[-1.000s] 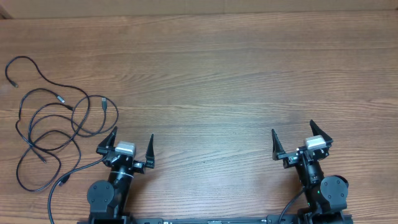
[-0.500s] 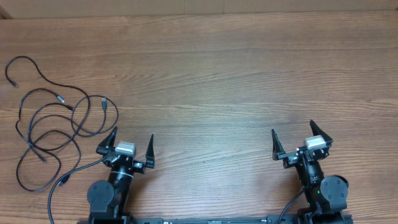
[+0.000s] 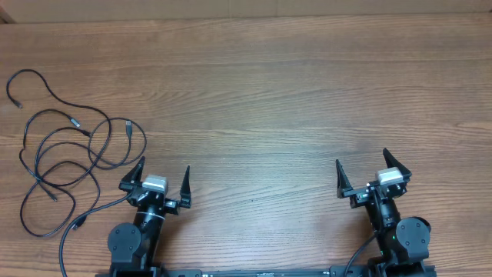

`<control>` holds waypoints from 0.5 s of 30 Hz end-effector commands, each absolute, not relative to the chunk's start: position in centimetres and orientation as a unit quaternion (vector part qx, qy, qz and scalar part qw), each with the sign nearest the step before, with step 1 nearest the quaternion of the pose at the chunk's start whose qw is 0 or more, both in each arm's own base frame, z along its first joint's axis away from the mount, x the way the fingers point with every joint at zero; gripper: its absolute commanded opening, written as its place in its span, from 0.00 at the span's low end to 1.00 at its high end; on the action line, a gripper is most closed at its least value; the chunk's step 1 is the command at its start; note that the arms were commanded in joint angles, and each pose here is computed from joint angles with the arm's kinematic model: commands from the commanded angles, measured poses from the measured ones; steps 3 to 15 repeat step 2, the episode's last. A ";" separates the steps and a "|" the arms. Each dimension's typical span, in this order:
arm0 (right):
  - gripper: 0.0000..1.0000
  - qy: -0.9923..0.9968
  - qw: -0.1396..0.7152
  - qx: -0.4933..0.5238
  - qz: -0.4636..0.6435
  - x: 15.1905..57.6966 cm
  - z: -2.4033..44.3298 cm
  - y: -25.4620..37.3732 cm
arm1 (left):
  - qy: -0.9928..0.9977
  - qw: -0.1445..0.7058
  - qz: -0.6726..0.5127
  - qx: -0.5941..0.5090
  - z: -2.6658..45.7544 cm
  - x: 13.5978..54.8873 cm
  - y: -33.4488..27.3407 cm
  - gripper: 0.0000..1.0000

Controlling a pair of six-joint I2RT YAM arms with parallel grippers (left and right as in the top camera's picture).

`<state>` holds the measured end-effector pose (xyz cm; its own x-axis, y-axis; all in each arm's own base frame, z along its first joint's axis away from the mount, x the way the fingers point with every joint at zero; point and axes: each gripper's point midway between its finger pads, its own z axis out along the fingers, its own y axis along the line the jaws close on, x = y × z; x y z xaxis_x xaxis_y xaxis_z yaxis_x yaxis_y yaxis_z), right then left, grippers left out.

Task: Untangle cables

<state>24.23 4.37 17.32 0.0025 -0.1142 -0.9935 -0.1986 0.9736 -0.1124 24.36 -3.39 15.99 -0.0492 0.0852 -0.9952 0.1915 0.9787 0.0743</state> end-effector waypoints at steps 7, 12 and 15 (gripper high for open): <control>1.00 0.706 0.699 -0.109 0.028 24.3 17.0 4.3 | 0.721 0.684 -0.045 0.100 16.0 24.3 -3.7 1.00; 1.00 0.706 0.699 -0.109 0.028 24.3 17.0 4.3 | 0.721 0.684 -0.045 0.100 16.0 24.3 -3.7 1.00; 1.00 0.706 0.699 -0.109 0.028 24.3 17.0 4.3 | 0.721 0.684 -0.045 0.100 16.0 24.3 -3.7 1.00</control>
